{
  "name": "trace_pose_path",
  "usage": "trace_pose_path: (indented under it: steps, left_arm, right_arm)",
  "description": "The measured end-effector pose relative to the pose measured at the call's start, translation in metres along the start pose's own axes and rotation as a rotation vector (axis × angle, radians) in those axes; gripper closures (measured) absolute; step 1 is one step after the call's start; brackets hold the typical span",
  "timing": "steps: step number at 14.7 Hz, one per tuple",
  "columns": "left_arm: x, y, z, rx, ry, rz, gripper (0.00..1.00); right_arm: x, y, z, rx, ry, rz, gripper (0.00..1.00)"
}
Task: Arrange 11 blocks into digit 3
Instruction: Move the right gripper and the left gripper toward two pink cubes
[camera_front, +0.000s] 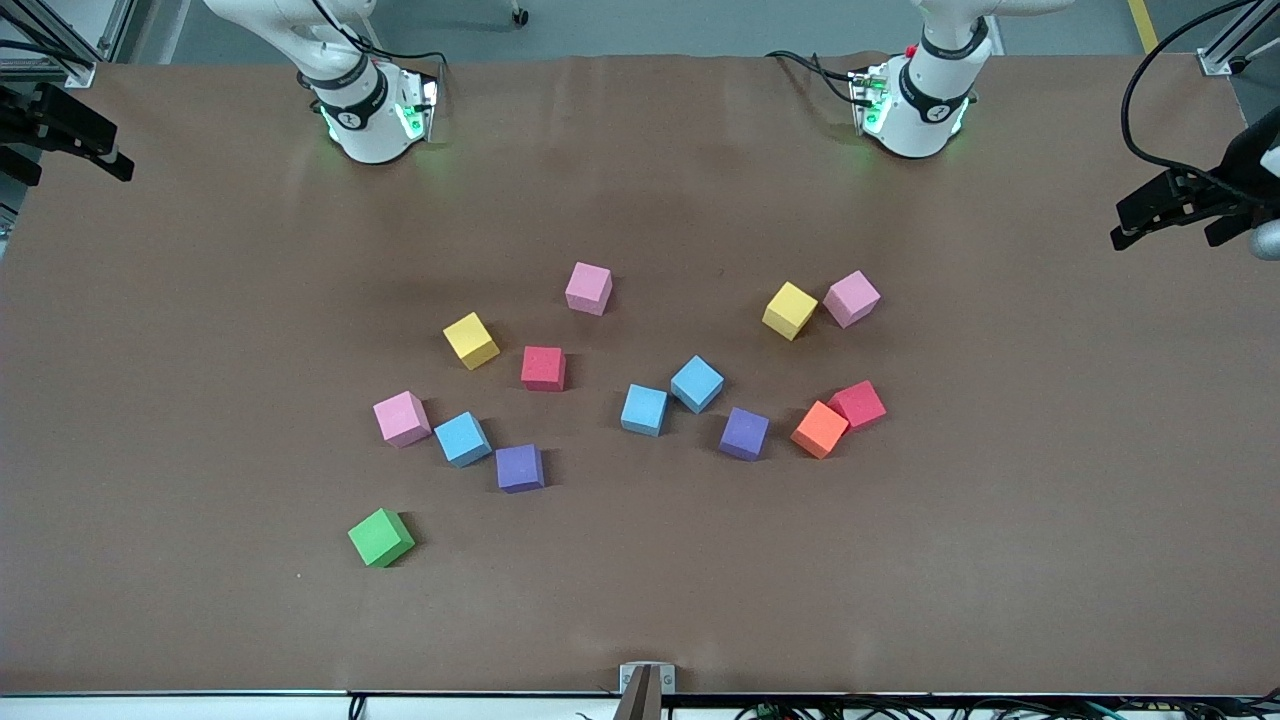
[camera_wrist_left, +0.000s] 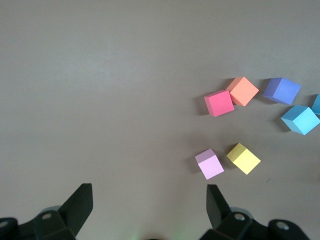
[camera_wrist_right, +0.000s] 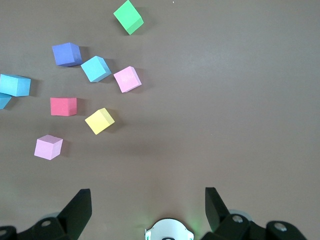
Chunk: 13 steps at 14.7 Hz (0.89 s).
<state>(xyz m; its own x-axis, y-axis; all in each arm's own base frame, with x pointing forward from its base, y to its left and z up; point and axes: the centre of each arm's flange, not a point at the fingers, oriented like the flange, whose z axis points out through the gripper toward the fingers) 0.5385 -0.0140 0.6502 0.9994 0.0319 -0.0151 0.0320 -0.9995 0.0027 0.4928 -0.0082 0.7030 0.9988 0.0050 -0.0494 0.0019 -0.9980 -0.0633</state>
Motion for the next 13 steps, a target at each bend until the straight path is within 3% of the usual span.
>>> trace_pose_path:
  steps: [10,13]
  left_arm:
    - [-0.001,0.006,0.0,-0.004,-0.005,-0.016,0.0]
    - [-0.005,0.024,0.011,0.0,-0.059,0.0,0.0]
  right_arm:
    - [0.0,0.002,0.0,-0.046,-0.001,-0.003,0.0]
    - [0.0,0.005,0.0,-0.047,0.001,0.003,0.0]
